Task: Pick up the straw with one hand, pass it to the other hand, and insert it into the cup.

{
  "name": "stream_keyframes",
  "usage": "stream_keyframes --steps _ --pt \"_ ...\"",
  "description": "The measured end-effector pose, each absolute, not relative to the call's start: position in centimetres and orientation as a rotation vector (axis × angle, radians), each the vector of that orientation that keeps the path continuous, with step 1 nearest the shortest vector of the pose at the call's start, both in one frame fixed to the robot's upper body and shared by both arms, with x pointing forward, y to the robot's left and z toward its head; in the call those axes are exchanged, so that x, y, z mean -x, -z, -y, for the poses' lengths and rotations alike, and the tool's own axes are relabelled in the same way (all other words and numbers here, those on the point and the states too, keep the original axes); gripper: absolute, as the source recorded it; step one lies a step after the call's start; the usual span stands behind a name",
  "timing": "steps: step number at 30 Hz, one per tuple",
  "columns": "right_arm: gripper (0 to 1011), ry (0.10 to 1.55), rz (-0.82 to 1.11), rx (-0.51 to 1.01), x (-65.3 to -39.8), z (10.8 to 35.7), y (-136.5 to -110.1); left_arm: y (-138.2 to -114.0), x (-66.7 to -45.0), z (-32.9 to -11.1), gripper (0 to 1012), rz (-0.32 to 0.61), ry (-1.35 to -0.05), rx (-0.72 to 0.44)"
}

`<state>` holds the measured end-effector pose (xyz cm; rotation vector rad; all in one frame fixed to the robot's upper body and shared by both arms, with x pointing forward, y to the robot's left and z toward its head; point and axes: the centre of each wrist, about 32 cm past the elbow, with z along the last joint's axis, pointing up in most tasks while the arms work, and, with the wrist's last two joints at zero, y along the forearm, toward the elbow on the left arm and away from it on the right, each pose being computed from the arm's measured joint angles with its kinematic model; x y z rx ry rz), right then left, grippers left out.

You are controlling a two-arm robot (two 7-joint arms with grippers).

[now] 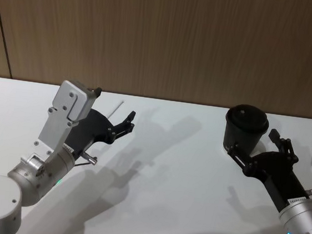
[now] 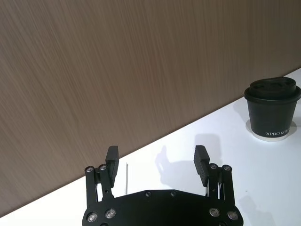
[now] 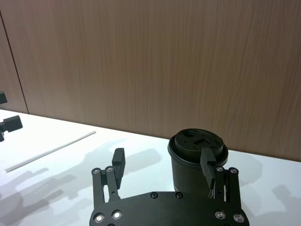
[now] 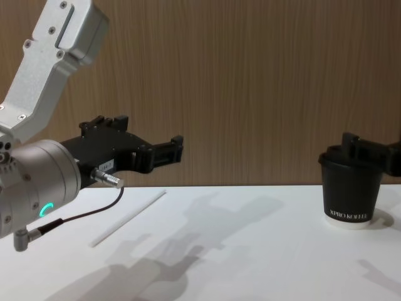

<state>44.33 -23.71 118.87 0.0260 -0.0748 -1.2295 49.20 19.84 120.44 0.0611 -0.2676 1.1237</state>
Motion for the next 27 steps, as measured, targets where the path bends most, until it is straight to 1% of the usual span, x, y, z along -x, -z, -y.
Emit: stream_keyframes --steps 27 --pt "1001 1.229 0.075 -0.026 -44.33 23.71 -118.87 -120.44 -49.20 -19.84 1001 0.268 -1.124 -0.061"
